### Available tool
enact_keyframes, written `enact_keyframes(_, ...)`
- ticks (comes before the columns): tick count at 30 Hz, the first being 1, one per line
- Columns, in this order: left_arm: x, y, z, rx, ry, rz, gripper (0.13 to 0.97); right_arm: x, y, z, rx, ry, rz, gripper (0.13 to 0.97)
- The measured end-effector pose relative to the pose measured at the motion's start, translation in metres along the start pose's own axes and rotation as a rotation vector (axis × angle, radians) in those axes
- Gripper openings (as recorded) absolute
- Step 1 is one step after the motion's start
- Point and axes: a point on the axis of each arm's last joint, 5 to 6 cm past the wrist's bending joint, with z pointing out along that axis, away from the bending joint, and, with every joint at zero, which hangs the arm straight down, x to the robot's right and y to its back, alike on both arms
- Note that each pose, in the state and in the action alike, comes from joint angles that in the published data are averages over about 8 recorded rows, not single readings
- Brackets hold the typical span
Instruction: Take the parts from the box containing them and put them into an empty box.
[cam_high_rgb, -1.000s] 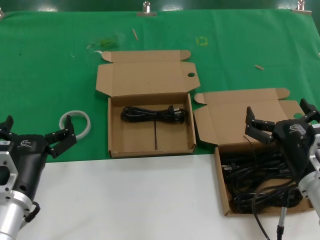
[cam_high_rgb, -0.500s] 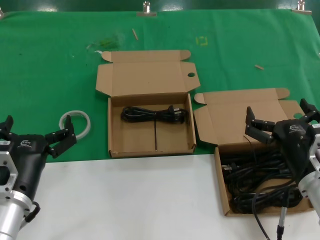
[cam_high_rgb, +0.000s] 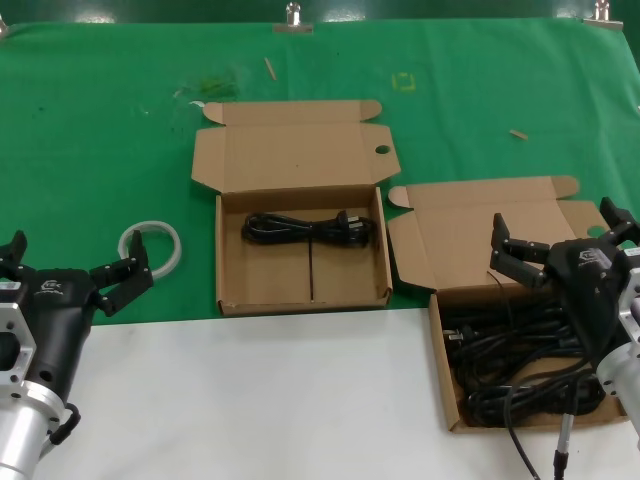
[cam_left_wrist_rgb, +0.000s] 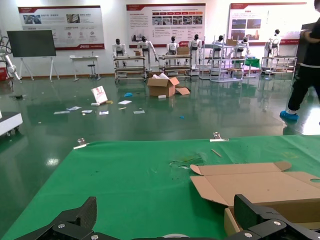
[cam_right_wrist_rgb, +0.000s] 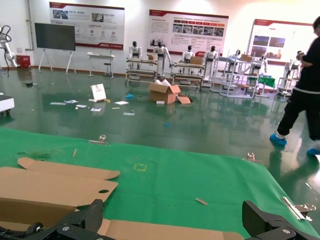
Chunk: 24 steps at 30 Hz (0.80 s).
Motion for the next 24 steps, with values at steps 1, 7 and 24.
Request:
enact_keyframes(1,0.0,0.0,0.0,0.0,0.0,0.0,0.966,0.0,0.0,0.0,0.0,0.0,0.0,0.966)
enact_keyframes(7,0.0,0.0,0.0,0.0,0.0,0.0,0.966,0.0,0.0,0.0,0.0,0.0,0.0,0.966)
enact_keyframes(24,0.0,0.0,0.0,0.0,0.0,0.0,0.966,0.0,0.0,0.0,0.0,0.0,0.0,0.966)
